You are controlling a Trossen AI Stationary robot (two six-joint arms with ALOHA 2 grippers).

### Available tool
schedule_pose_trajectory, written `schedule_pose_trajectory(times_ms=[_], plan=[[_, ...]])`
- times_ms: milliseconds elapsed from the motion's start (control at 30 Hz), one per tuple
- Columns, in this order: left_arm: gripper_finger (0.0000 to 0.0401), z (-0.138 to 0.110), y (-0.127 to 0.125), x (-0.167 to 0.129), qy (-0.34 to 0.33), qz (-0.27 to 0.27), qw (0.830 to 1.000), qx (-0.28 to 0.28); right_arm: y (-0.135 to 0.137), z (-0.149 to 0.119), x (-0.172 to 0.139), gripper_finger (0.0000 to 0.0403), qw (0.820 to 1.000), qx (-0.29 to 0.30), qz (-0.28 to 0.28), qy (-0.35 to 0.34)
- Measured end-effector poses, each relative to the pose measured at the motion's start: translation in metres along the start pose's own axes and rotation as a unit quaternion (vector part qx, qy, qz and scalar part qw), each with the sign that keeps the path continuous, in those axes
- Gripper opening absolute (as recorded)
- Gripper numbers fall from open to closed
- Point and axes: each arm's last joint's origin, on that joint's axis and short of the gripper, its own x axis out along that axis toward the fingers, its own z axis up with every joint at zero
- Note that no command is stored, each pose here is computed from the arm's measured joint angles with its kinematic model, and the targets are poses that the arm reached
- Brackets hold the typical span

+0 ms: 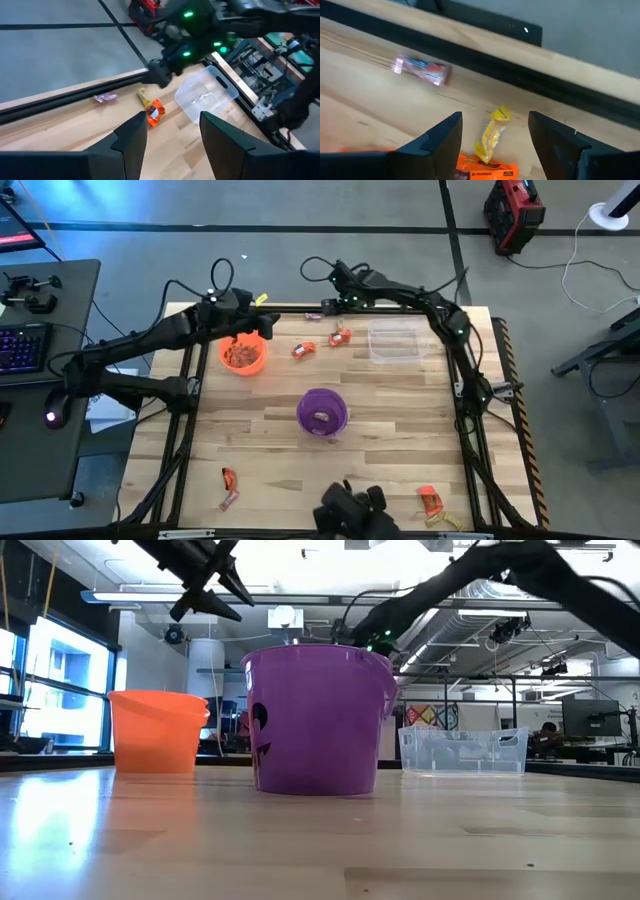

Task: Sort candy by brand, put in halloween buckets
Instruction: Put the yellow candy into the purple bucket

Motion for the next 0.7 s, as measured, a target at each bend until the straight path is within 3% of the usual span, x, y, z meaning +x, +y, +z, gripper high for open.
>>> schedule_pose_trajectory(times_ms=[533,700], plan=[[0.0172,0.004,0.006,0.001,0.015,-0.021,0.999,0.023,0.002,0.0,0.05,0.022,0.994,0.031,-0.038,0.093],[0.0172,0.004,0.006,0.001,0.014,-0.022,0.999,0.031,0.003,0.0,0.05,0.0178,0.995,0.027,-0.036,0.091]])
